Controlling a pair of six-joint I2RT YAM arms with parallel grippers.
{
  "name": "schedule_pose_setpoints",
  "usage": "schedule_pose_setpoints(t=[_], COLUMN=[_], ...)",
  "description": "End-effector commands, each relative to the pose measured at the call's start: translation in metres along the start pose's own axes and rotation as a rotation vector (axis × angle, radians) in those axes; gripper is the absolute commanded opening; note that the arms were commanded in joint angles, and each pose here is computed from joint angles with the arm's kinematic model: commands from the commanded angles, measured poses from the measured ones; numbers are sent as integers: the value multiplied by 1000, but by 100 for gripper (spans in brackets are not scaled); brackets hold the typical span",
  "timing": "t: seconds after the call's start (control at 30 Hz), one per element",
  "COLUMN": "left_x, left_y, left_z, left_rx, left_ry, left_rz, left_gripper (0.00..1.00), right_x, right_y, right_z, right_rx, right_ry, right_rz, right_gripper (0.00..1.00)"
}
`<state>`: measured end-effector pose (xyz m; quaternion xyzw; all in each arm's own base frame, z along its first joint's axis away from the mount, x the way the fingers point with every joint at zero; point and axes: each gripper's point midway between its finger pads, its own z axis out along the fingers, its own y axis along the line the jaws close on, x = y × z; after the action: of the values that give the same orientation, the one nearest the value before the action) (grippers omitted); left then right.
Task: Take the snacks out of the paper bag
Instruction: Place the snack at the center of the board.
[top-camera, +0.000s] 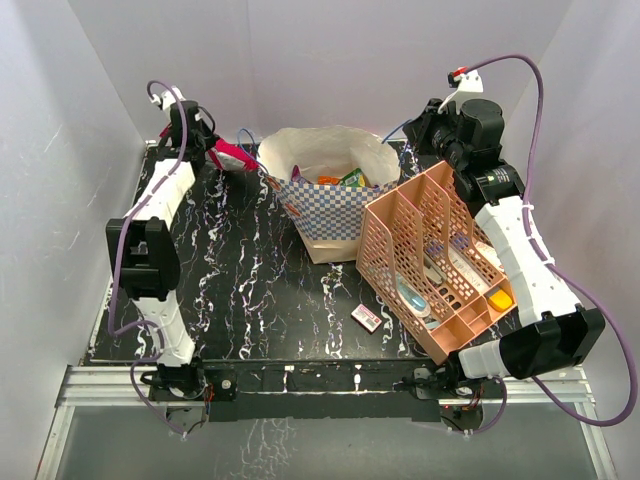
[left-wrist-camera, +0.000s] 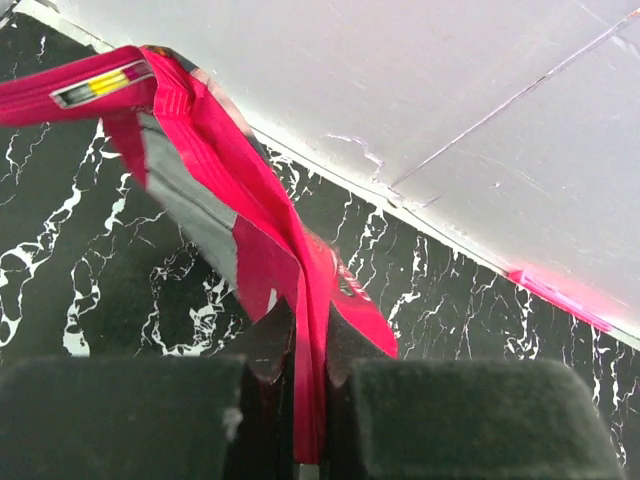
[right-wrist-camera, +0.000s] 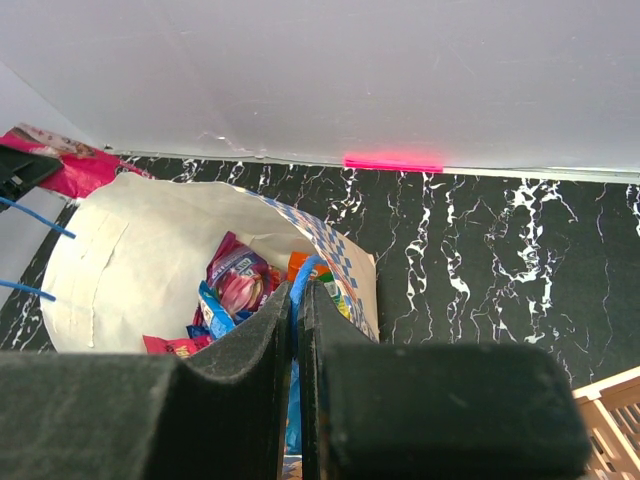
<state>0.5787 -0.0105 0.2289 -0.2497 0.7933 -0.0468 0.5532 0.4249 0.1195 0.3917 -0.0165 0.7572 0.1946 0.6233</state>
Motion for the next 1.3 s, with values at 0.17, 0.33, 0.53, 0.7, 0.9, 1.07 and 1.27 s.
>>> schedule_pose_setpoints(t=[0.17,0.33,0.53,0.7,0.9,1.07,1.27], left_x=[38,123,118,82,43,14,-15], left_y=[95,153,116,86,29,-26,-50], left_z=[-30,-63,-89,-116,-166,-215,-237], left_rx=[-75,-279,-119,-17,210,388,417], left_ry=[34,300,379,365,390,374,305], left_rz=[-181,-281,-358,-371,-360,-299,-222], left_gripper=[0,34,81,98,98,98,98], right_x=[-48,-46,-57,-63,-66,-69,-63], right_y=[19,37,43,43,44,48,50], right_z=[-14,-7,9,16,21,22,24], right_rx=[-67,-170,-203,-195,-189,-201,-212], right_ry=[-143,-116,-126,-133,-111,-100,-82], right_rz=[-9,11,37,47,77,122,166], right_gripper=[8,8,8,8,8,8,8])
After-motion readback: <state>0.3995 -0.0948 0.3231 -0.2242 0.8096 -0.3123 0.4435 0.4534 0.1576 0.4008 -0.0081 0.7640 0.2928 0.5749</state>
